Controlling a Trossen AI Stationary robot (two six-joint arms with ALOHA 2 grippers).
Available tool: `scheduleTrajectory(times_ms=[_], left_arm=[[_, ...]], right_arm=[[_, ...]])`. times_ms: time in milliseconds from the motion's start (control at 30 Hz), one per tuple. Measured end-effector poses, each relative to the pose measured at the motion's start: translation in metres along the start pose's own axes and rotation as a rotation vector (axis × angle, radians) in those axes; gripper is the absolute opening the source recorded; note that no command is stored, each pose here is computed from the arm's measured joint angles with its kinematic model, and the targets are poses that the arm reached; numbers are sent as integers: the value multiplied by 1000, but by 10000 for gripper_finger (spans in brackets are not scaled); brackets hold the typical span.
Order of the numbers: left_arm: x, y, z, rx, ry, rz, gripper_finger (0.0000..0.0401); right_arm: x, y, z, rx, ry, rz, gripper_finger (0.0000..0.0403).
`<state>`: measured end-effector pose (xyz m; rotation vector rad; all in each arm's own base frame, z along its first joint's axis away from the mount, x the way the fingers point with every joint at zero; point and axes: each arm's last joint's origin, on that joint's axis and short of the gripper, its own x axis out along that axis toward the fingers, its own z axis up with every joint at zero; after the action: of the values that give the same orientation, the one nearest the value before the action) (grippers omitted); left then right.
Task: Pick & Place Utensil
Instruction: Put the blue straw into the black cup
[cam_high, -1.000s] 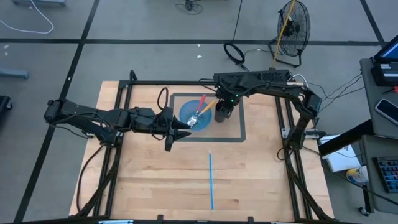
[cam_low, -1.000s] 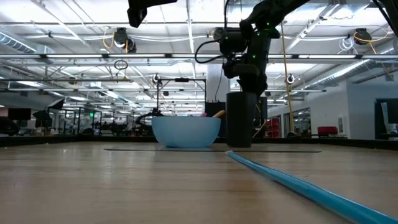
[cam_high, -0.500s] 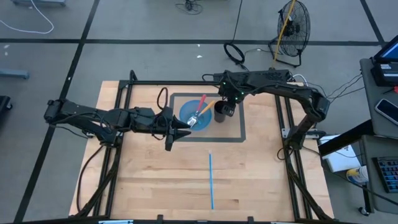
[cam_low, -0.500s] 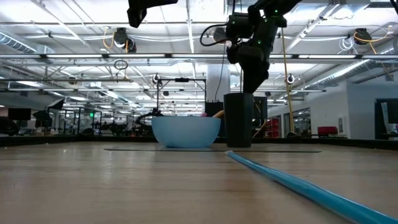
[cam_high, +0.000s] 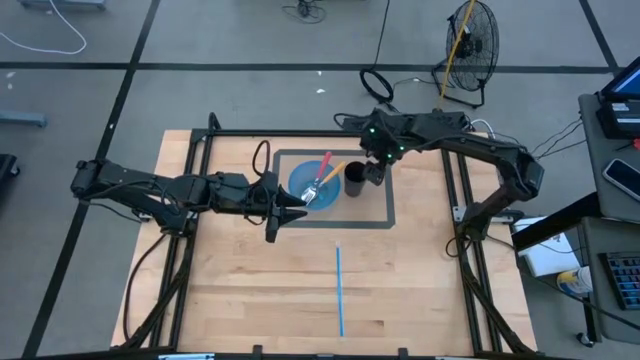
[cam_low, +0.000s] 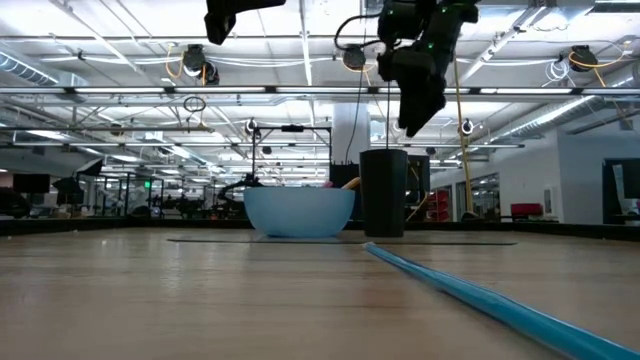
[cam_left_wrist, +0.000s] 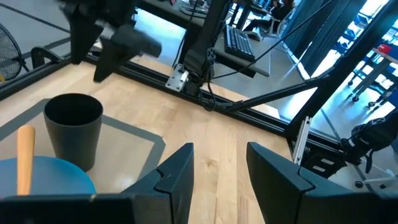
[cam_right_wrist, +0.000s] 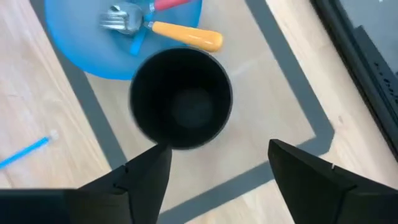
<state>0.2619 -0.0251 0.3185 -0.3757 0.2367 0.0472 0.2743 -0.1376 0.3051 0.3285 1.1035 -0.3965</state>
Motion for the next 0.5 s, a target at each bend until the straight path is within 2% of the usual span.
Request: scheduleTrajectory(times_ms=[367, 500], left_arm=[[0, 0, 0, 2, 1, -1, 152], [0, -1, -1, 1, 23, -51, 152]], right_arm=[[-68, 15, -22, 63, -189, 43, 257], [-94, 29, -36, 47, -261, 89, 256]])
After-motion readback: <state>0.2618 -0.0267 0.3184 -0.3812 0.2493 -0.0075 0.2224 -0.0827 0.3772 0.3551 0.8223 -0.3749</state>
